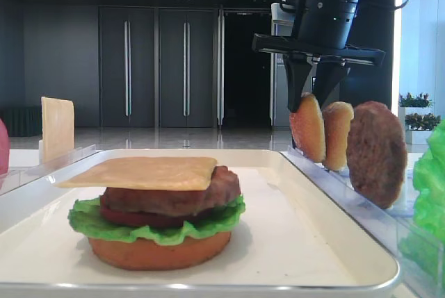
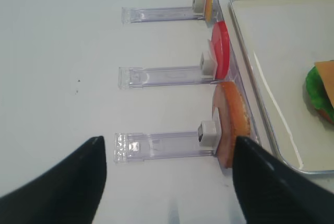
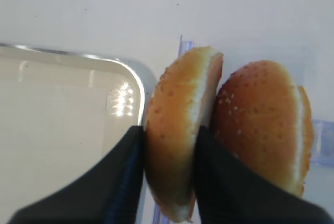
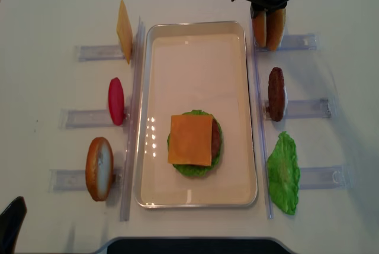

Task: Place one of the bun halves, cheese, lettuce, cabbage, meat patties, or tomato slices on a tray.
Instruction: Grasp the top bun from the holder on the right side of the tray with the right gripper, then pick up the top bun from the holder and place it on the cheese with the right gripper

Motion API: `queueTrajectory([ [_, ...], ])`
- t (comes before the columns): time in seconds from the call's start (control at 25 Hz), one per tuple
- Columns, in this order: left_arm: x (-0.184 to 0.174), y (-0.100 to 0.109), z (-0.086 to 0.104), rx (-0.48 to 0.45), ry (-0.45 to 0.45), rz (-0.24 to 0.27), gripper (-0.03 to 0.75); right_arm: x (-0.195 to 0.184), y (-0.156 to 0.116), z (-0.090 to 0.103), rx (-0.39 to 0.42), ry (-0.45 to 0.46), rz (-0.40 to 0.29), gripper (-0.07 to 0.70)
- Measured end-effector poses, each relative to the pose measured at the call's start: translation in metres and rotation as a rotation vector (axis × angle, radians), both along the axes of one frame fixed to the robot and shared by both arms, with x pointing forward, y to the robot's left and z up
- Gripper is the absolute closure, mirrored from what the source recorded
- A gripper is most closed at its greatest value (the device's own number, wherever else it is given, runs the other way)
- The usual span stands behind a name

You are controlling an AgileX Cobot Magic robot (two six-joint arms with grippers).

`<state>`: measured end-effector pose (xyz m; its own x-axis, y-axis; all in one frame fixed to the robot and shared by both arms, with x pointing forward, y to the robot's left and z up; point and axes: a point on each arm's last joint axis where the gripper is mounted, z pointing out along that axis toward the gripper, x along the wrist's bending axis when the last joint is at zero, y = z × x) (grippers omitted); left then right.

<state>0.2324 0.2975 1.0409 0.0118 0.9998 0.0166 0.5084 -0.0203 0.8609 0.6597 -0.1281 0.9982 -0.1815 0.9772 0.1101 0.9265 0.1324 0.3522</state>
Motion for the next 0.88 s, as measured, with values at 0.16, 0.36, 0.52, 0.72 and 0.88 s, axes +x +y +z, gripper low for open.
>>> queueTrajectory([
  [0.16, 0.0, 0.0, 0.0, 0.0, 0.0, 0.0, 0.141, 0.0, 0.0, 0.0, 0.0, 0.001, 0.0, 0.395],
  [0.36, 0.0, 0.0, 0.0, 0.0, 0.0, 0.0, 0.141, -0.002, 0.0, 0.002, 0.0, 0.011, -0.001, 0.395],
  [0.52, 0.0, 0.0, 0.0, 0.0, 0.0, 0.0, 0.141, -0.006, -0.002, 0.013, 0.008, 0.01, -0.002, 0.395],
  [0.72, 0.0, 0.0, 0.0, 0.0, 0.0, 0.0, 0.141, -0.014, 0.001, 0.031, 0.085, 0.013, -0.016, 0.4],
  [0.88, 0.0, 0.0, 0.0, 0.0, 0.0, 0.0, 0.141, -0.021, 0.003, 0.042, 0.141, 0.034, -0.036, 0.401],
])
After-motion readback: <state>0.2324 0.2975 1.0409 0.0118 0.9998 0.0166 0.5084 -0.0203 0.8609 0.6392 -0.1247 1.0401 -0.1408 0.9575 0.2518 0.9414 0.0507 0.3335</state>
